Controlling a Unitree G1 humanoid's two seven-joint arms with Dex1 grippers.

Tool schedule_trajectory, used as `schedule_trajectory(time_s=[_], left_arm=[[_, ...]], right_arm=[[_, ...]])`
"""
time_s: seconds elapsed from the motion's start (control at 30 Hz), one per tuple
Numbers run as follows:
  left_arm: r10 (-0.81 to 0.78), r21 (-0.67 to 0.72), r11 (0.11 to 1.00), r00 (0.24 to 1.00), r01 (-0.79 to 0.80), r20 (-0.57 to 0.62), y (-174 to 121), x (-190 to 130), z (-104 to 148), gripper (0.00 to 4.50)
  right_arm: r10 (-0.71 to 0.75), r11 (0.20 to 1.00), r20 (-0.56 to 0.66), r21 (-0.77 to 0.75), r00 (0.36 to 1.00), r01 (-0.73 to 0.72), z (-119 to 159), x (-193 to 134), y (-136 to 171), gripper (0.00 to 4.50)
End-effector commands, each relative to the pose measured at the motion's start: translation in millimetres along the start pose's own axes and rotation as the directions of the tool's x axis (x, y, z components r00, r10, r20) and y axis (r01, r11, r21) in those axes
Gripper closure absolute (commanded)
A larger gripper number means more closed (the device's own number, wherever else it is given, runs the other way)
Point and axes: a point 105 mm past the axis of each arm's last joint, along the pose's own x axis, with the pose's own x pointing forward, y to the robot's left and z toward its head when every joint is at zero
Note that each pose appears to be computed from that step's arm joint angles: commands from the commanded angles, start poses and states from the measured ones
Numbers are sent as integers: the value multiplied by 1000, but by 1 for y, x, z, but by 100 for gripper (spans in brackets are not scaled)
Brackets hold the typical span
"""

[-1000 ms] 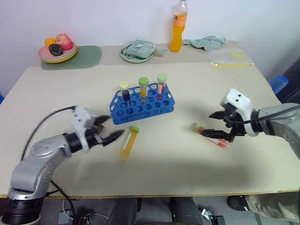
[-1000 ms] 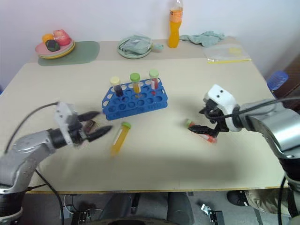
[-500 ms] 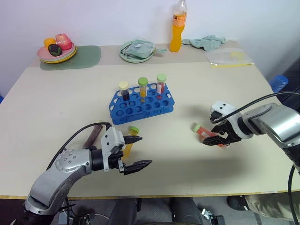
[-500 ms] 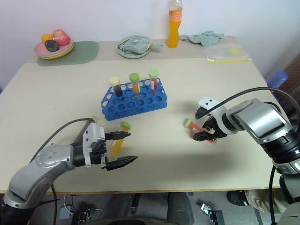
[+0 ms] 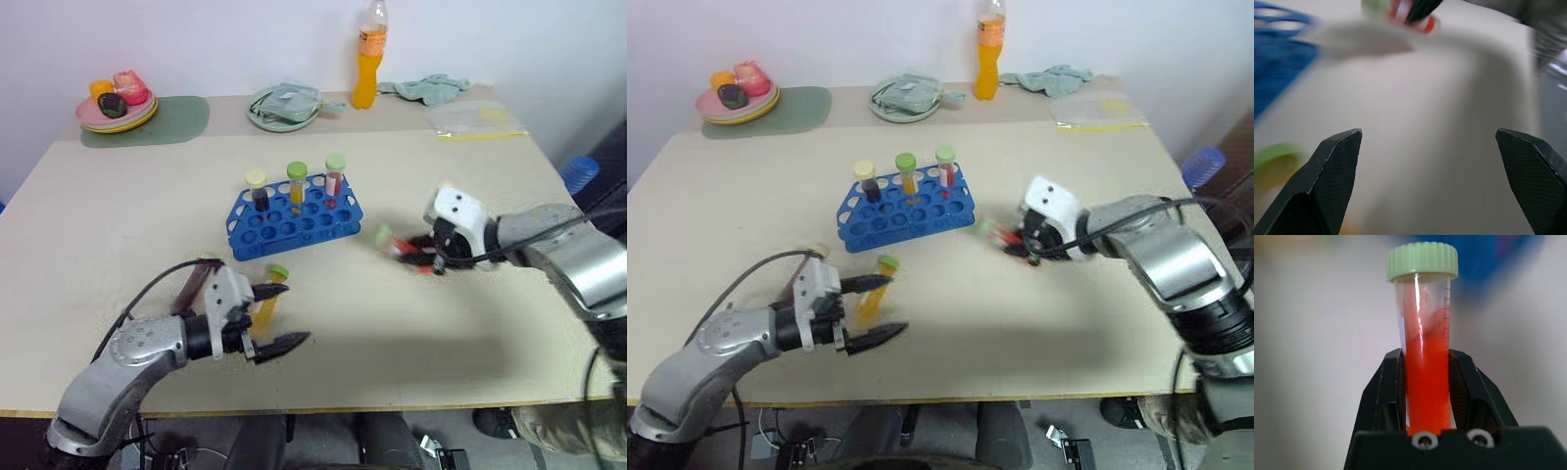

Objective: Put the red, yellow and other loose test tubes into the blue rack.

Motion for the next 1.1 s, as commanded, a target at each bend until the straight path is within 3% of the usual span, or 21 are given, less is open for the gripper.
schedule_trajectory(time_s=[0.03, 0.2, 0.33, 0.5, 0.7, 1.1], left_arm=[[83, -14, 996, 995, -83, 57, 16, -10, 8, 0], [159, -36, 987, 984, -157, 76, 32, -12, 10, 0], [173, -24, 985, 982, -172, 79, 37, -8, 16, 0], [183, -7, 983, 979, -183, 92, 39, -5, 29, 0], [177, -7, 984, 979, -177, 104, 32, -1, 39, 0], [203, -20, 979, 978, -202, 37, 35, -14, 19, 0]], right_arm=[[-233, 970, 320, 140, 918, 198, 37, 4, -18, 376], [-479, 866, 481, 394, 734, 307, 49, 43, -18, 376], [-564, 815, 481, 453, 671, 360, 44, 68, -17, 376], [-596, 791, 475, 487, 648, 370, 35, 79, -15, 376], [-607, 777, 432, 501, 667, 381, 19, 88, -17, 376], [-590, 783, 405, 499, 699, 372, 10, 106, -18, 376]])
